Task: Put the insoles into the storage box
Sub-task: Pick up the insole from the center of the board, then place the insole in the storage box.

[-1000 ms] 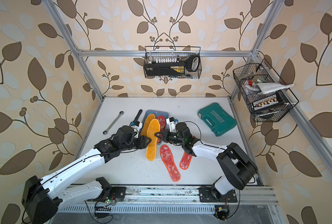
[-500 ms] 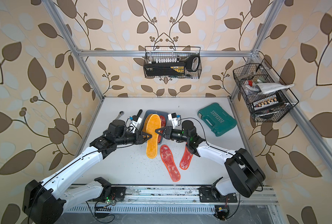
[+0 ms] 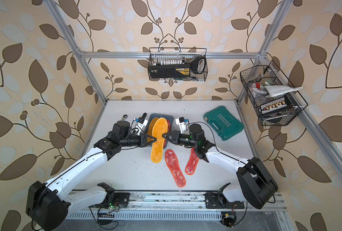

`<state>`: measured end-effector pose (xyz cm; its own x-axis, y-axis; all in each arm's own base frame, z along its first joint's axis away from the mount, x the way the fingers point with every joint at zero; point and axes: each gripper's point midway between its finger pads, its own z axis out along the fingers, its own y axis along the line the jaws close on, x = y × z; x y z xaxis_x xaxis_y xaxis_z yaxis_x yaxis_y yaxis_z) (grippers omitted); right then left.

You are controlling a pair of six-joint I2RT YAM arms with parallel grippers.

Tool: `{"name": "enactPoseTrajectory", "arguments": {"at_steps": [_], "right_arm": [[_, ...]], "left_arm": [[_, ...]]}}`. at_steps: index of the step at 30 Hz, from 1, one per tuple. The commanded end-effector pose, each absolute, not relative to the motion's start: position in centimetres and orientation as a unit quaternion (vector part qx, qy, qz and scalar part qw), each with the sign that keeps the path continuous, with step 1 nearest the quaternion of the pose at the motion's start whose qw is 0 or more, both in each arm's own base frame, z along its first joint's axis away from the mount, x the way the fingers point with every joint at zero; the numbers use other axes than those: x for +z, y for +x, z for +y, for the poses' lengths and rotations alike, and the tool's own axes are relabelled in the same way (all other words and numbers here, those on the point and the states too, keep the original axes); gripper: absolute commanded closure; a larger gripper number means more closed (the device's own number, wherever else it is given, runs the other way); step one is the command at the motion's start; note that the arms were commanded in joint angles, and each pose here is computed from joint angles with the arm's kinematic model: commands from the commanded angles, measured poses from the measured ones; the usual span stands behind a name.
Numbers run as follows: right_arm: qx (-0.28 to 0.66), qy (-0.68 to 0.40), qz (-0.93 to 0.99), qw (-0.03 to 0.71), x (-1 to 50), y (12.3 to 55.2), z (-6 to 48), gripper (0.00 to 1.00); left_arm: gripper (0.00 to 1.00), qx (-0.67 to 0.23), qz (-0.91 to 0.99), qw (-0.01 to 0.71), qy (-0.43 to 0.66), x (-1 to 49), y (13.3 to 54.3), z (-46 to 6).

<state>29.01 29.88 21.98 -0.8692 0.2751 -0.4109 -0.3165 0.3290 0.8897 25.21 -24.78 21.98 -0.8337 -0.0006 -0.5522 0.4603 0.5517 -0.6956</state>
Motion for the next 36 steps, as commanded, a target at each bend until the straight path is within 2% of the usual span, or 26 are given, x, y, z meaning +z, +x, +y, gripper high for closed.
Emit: {"name": "enactPoseTrajectory", "arguments": {"at_steps": [1,8,18,26,36], "right_arm": [[0.529,-0.015,0.803,0.275,21.3,29.5,28.1,0.57],[0.469,0.022,0.831,0.298,20.6,30.4,22.8,0.44],[0.44,0.049,0.839,0.315,20.6,30.1,19.1,0.38],[0.438,0.057,0.839,0.316,20.6,30.2,18.2,0.37],[0.437,0.062,0.842,0.31,19.9,30.5,18.1,0.37]], "left_arm": [[1.0,-0.432,0.848,0.263,0.158,22.1,27.2,-24.8],[1.0,-0.413,0.871,0.229,0.135,18.5,33.5,-24.4],[1.0,-0.402,0.892,0.186,0.088,12.8,40.6,-24.3],[1.0,-0.406,0.896,0.159,0.083,9.7,42.6,-25.2],[1.0,-0.425,0.893,0.125,0.076,7.1,42.5,-26.0]]}}
